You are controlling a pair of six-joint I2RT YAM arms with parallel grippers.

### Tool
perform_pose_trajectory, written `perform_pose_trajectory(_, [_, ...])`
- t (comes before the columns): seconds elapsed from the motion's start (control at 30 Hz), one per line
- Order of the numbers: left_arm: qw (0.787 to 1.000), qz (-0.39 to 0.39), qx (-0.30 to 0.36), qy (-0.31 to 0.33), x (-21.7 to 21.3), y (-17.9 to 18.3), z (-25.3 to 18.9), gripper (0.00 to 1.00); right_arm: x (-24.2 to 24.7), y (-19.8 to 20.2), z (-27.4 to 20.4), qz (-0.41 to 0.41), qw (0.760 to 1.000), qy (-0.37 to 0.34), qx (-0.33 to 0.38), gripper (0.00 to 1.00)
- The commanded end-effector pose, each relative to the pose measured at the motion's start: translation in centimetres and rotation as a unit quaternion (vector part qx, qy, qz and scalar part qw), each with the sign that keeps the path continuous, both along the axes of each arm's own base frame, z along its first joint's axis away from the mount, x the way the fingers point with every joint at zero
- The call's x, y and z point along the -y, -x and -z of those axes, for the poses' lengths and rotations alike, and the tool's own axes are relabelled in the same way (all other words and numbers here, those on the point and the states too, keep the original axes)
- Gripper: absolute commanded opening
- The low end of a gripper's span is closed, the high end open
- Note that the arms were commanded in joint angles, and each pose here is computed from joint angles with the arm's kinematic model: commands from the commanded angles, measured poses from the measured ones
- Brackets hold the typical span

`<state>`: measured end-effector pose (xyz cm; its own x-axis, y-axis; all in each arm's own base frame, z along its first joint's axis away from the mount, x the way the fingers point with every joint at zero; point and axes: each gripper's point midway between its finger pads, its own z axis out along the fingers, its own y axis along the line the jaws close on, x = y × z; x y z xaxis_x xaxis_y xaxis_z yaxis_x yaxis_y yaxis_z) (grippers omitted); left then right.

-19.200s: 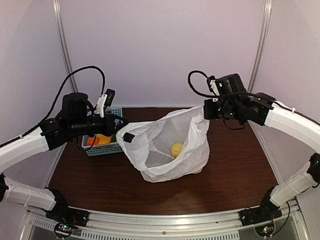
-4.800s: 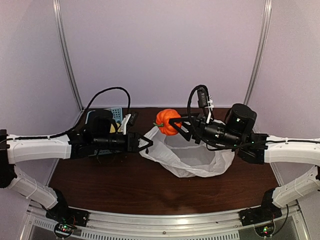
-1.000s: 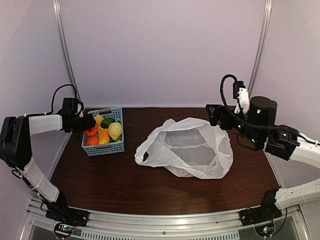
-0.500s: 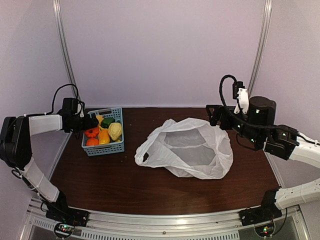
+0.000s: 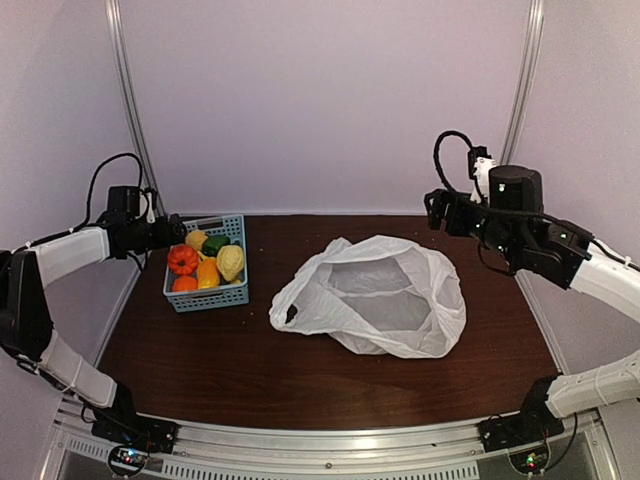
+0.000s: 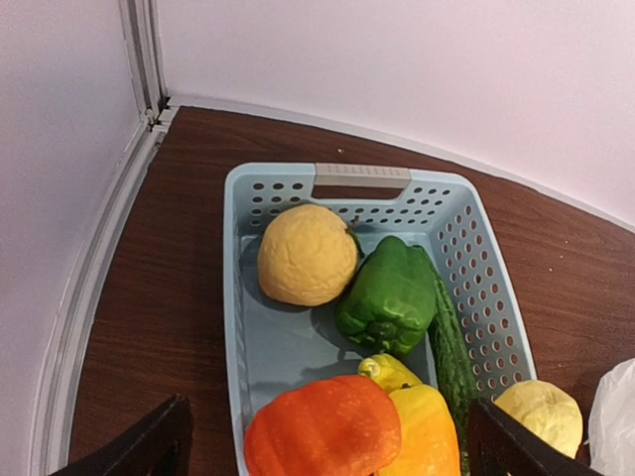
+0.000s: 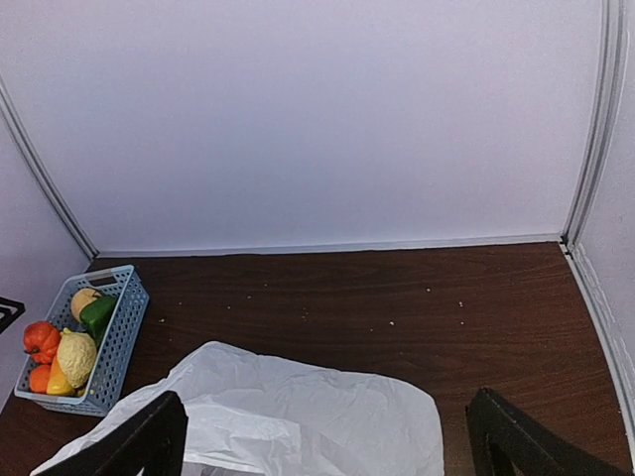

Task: Untie the knot of the plastic bag and take out the fruit
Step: Reset both arms

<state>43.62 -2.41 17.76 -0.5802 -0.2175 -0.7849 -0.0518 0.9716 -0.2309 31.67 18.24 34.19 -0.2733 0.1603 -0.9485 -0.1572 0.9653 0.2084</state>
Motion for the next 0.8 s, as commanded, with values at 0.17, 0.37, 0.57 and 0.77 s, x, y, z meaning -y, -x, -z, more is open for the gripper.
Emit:
perform_pose_trajectory(0.17, [0.998, -0.06, 0.025, 0.023, -5.5, 3.0, -3.7, 0.97, 8.8, -2.9, 4.2, 0.065, 0.995, -0.017, -0.074, 0.99])
perform_pose_trajectory(0.37, [0.996, -0.072, 0.052, -0.013, -6.2, 6.6, -7.8, 0.97, 15.3, -2.3, 5.5, 0.14, 0.987, 0.003, -0.076, 0.99])
perform_pose_trajectory(0.57, [0.994, -0.015, 0.096, -0.048, -4.6, 9.9, -10.4, 0.97, 17.0, 0.5, 2.7, 0.148, 0.988, 0.024, 0.038, 0.99])
perform_pose_trajectory(0.77, [0.989, 0.01, 0.134, -0.063, -3.6, 12.0, -10.4, 0.97, 17.6, 3.0, 2.2, 0.15, 0.982, 0.02, 0.114, 0.99])
